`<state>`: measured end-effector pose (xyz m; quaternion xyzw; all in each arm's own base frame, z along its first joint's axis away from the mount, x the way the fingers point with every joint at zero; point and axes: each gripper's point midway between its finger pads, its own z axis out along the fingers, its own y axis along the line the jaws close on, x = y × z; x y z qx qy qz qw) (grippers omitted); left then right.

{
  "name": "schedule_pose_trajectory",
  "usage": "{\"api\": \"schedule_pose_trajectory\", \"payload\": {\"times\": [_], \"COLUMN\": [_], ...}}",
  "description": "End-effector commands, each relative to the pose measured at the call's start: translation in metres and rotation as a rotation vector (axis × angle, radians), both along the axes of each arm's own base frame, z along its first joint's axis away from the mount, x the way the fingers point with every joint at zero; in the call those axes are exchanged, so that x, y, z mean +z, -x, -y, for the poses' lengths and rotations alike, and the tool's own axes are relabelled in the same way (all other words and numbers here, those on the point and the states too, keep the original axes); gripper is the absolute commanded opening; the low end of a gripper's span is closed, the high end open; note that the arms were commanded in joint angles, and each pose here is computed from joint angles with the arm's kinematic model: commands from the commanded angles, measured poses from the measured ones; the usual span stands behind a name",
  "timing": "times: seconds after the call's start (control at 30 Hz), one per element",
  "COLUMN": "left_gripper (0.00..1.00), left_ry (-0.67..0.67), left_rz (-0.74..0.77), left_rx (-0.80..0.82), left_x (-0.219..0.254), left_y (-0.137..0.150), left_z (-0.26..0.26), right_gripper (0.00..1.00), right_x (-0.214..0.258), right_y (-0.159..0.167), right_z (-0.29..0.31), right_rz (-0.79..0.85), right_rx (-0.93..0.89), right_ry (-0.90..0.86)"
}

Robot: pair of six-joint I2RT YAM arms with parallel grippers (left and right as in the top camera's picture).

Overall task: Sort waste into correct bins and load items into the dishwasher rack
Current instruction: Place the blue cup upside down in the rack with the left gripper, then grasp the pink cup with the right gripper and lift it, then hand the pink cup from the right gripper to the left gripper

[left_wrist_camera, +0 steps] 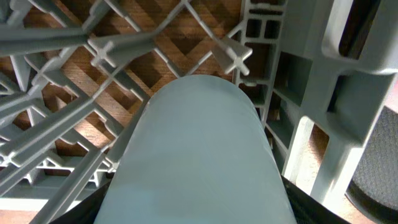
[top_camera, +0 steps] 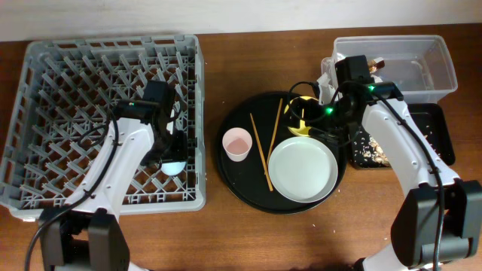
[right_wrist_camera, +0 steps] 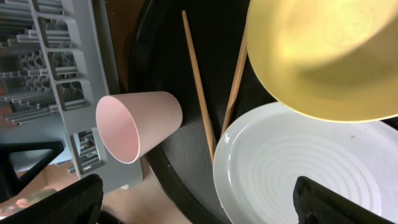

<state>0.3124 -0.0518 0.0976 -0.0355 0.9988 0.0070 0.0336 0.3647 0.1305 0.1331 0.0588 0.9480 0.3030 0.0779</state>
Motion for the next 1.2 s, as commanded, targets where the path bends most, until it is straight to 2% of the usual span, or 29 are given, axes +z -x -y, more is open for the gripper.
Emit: {"api": "schedule_pose_trajectory", "payload": {"times": [0.0, 0.03, 0.07, 0.1, 0.23, 0.4, 0.43, 0.5, 0.6, 0.63, 0.67, 0.7, 0.8, 0.9, 0.97, 1.0, 1.1, 1.13, 1.17], "left_gripper": [0.7, 0.85, 0.96, 0.99, 0.99, 0.99, 0.99, 0.99, 0.99, 0.99, 0.99, 0.97, 0.91, 0.89, 0.98, 0.99, 0.99, 0.99, 0.99], "left_ry": [-0.019, -0.018, -0.014, -0.009, 0.055, 0.085, 0.087, 0.096, 0.103, 0.103, 0.103, 0.103, 0.103, 0.133, 0.334, 0.478, 0.975, 1.073, 1.237], "left_rz": [0.017, 0.018, 0.019, 0.028, 0.104, 0.238, 0.251, 0.261, 0.258, 0.259, 0.259, 0.259, 0.261, 0.274, 0.276, 0.287, 0.394, 0.429, 0.488], "left_rx": [-0.014, -0.014, -0.014, -0.015, -0.019, -0.023, -0.023, -0.025, -0.026, -0.026, -0.026, -0.026, -0.026, -0.031, -0.062, -0.111, -0.372, -0.439, -0.562], "left_x": [0.001, 0.001, 0.001, 0.003, 0.039, 0.101, 0.106, 0.108, 0.108, 0.108, 0.108, 0.108, 0.108, 0.11, 0.119, 0.129, 0.193, 0.209, 0.237], "left_y": [-0.004, -0.004, -0.005, -0.007, -0.028, -0.053, -0.055, -0.057, -0.057, -0.057, -0.057, -0.057, -0.057, -0.061, -0.063, -0.064, -0.056, -0.051, -0.039], "left_z": [-0.002, -0.002, -0.001, 0.0, 0.012, 0.018, 0.019, 0.02, 0.021, 0.021, 0.021, 0.021, 0.022, 0.027, 0.054, 0.071, 0.113, 0.118, 0.125], "right_gripper": [0.98, 0.99, 1.0, 0.99, 0.88, 0.83, 0.79, 0.63, 0.55, 0.47, 0.29, 0.04, 0.04, 0.04, 0.04, 0.04, 0.04, 0.04, 0.04], "right_x": [-0.002, -0.002, -0.002, -0.001, 0.0, -0.013, -0.017, -0.03, -0.053, -0.062, -0.07, -0.074, -0.066, -0.023, 0.037, 0.061, 0.113, 0.121, 0.135], "right_y": [0.0, 0.0, 0.001, 0.001, 0.006, 0.014, 0.015, 0.018, 0.019, 0.019, 0.019, 0.019, 0.016, 0.012, 0.007, 0.005, 0.009, 0.01, 0.015], "right_z": [0.0, -0.001, -0.003, -0.008, -0.042, -0.074, -0.077, -0.09, -0.104, -0.108, -0.11, -0.11, -0.108, -0.102, -0.085, -0.073, -0.059, -0.059, -0.066], "right_rz": [0.003, 0.007, 0.01, 0.022, 0.062, 0.091, 0.092, 0.095, 0.08, 0.07, 0.049, 0.039, 0.059, 0.112, 0.198, 0.232, 0.322, 0.335, 0.366], "right_rx": [0.012, 0.018, 0.024, 0.041, 0.127, 0.133, 0.129, 0.151, 0.167, 0.172, 0.159, 0.156, 0.145, 0.117, 0.073, 0.053, 0.153, 0.189, 0.272], "right_ry": [0.014, 0.015, 0.015, 0.014, 0.021, 0.183, 0.212, 0.257, 0.294, 0.3, 0.301, 0.304, 0.297, 0.222, 0.08, 0.011, -0.259, -0.33, -0.463]}}
